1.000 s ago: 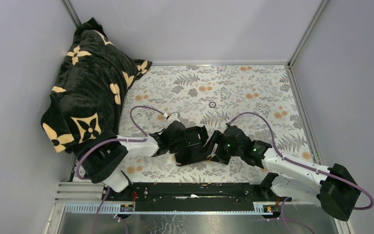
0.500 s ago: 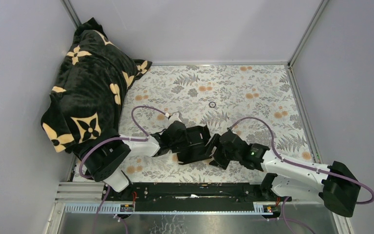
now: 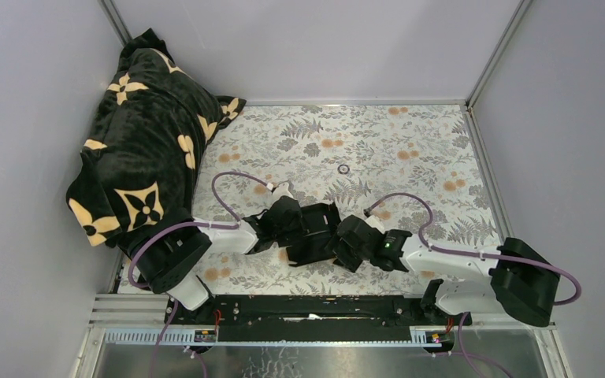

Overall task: Fold the paper box
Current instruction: Fold the paper box at the center of the board.

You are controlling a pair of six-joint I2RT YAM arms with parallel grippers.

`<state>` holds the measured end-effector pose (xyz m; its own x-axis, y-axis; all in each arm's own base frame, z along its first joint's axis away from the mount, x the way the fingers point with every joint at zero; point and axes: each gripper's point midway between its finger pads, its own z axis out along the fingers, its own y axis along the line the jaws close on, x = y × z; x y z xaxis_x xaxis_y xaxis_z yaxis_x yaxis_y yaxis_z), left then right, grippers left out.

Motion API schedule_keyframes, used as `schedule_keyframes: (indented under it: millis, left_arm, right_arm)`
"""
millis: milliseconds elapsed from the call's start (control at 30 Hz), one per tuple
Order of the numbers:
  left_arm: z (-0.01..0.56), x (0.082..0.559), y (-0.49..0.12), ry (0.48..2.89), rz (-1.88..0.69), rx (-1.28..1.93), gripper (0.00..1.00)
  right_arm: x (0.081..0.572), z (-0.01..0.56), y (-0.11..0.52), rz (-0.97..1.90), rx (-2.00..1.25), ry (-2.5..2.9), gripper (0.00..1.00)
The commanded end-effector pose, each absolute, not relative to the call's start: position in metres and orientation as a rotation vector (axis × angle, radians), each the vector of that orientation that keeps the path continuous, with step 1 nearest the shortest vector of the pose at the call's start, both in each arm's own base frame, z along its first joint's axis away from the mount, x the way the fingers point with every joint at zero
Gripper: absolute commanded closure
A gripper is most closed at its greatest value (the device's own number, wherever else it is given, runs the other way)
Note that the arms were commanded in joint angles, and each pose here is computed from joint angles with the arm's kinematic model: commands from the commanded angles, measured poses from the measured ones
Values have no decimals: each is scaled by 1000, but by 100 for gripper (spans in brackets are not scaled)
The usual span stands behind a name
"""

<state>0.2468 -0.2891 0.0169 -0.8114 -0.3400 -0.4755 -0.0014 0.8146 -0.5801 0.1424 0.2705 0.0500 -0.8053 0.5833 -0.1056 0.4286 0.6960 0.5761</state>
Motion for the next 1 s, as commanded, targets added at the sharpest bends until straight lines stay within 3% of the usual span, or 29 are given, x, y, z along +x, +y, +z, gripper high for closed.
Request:
schedule_keyframes:
  millis: [0,300,700,967]
  left_arm:
    - [-13,221,-269,2533,-673,-214,100]
    - [-1,221,-271,2521,-702,-202,100]
    - [29,221,-276,2472,-774,-186,99]
    - [42,222,-281,2452,-807,-175,100]
  right_arm:
    - [167,62,289,818,850,2520,41]
    - [184,59,267,712,813,2474,76]
    - [212,55,212,510,514,2630,79]
    - [206,31,215,542,152,2846,76]
